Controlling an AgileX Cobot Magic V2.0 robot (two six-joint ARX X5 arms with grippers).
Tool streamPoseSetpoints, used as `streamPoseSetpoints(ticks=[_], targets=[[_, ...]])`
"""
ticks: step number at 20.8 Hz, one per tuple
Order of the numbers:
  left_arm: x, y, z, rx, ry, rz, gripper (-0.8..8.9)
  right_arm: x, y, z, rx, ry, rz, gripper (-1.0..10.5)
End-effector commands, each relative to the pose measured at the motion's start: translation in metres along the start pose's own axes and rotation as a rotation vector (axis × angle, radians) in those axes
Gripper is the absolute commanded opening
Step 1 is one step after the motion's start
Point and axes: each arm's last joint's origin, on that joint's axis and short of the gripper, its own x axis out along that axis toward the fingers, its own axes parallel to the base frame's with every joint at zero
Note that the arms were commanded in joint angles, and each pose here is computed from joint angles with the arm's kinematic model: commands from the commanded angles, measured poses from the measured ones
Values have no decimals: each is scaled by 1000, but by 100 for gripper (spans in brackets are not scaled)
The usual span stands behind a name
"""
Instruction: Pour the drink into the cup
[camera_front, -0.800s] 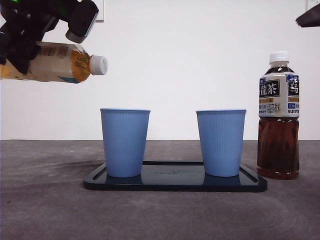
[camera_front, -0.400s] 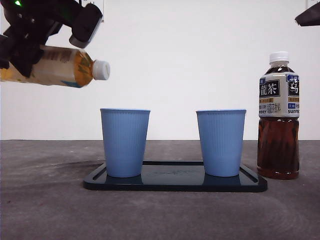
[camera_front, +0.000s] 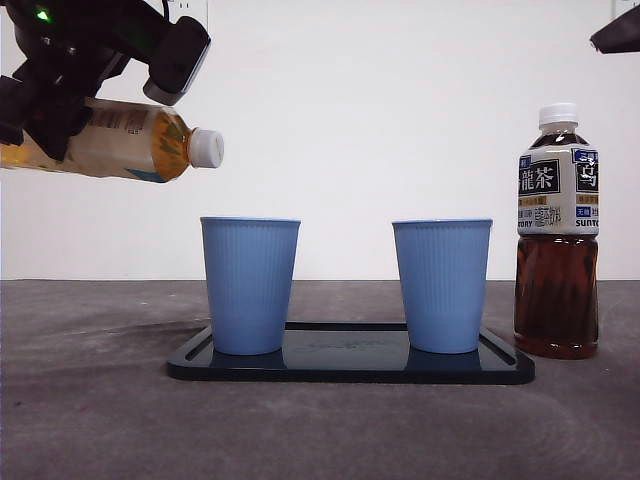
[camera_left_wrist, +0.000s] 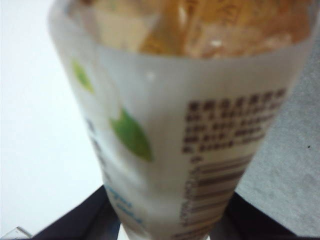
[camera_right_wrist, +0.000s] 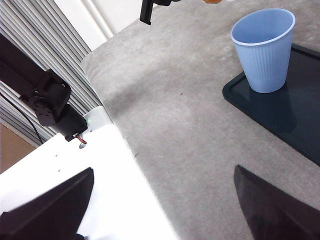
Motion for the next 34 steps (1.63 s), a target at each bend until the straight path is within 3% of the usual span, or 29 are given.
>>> streamPoseSetpoints(ticks=[1,6,11,18,26,29,34], targets=[[-5,11,2,-36,-2,43,119,-2,3,4,-24,-11,8,445],[-5,11,2,-41,-2,44,119,-2,3,4,-24,-11,8,445],[-5,11,2,-166,-7,44,119,-2,3,4,-27,-12,8,445],[-17,17,-11,-565,-163,-26,120,-2,3,4,-28,-12,7,445],[-35,29,-57,-1168,-442,-317,120,-2,3,4,-23,-12,7,445],[-34,32,-71,-1275,-562,-422,120,-2,3,4,-20,-13,-2,445],[-21,25,-81,-1421,-651,-434,120,-2,2,5,-11,-16,-21,445]])
